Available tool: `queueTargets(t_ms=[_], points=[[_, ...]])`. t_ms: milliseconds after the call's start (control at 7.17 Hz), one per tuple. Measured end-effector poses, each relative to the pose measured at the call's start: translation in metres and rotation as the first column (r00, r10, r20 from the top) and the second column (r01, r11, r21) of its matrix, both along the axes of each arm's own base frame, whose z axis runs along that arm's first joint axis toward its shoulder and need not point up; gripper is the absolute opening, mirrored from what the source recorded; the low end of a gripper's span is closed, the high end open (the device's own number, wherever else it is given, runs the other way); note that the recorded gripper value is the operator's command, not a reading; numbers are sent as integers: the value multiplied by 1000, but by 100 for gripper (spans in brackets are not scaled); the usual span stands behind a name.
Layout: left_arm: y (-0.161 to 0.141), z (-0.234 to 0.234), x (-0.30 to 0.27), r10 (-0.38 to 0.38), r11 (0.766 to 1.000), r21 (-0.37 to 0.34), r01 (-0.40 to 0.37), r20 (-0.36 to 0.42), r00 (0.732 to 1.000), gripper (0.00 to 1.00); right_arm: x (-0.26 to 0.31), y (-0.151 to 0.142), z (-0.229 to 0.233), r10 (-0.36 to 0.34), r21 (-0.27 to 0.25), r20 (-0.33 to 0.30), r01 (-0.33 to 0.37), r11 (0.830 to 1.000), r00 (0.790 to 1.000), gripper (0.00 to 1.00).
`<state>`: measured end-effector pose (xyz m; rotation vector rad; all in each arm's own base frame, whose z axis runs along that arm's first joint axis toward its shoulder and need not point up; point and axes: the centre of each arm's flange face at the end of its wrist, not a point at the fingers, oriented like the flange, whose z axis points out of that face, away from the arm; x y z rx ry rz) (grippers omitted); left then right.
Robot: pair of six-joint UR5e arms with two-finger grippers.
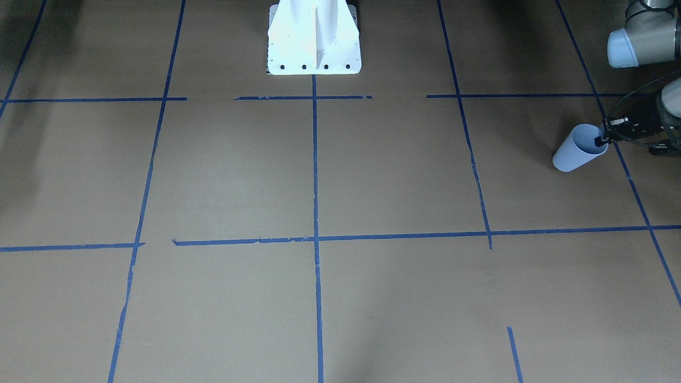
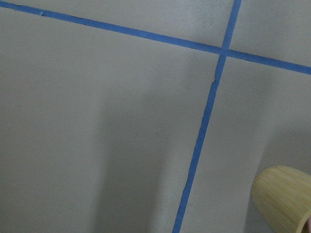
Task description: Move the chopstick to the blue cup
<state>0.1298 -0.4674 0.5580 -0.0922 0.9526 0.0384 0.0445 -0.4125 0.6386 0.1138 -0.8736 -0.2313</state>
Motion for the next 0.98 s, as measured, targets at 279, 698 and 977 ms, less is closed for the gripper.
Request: queueTargets(t_ms=[279, 698, 977], points=[[-16, -130, 53, -81, 995, -67, 74, -107, 991, 0, 0, -1, -1, 0, 2, 0, 0, 1000, 1000, 99], [19, -320, 265, -133, 973, -206, 105, -126, 983, 0, 0, -4, -3, 0, 17, -4, 0, 1000, 1000, 99], [23, -375, 365, -181, 969, -186, 165, -72, 981, 0, 0, -5, -4, 0, 29, -5, 0, 1000, 1000, 99]])
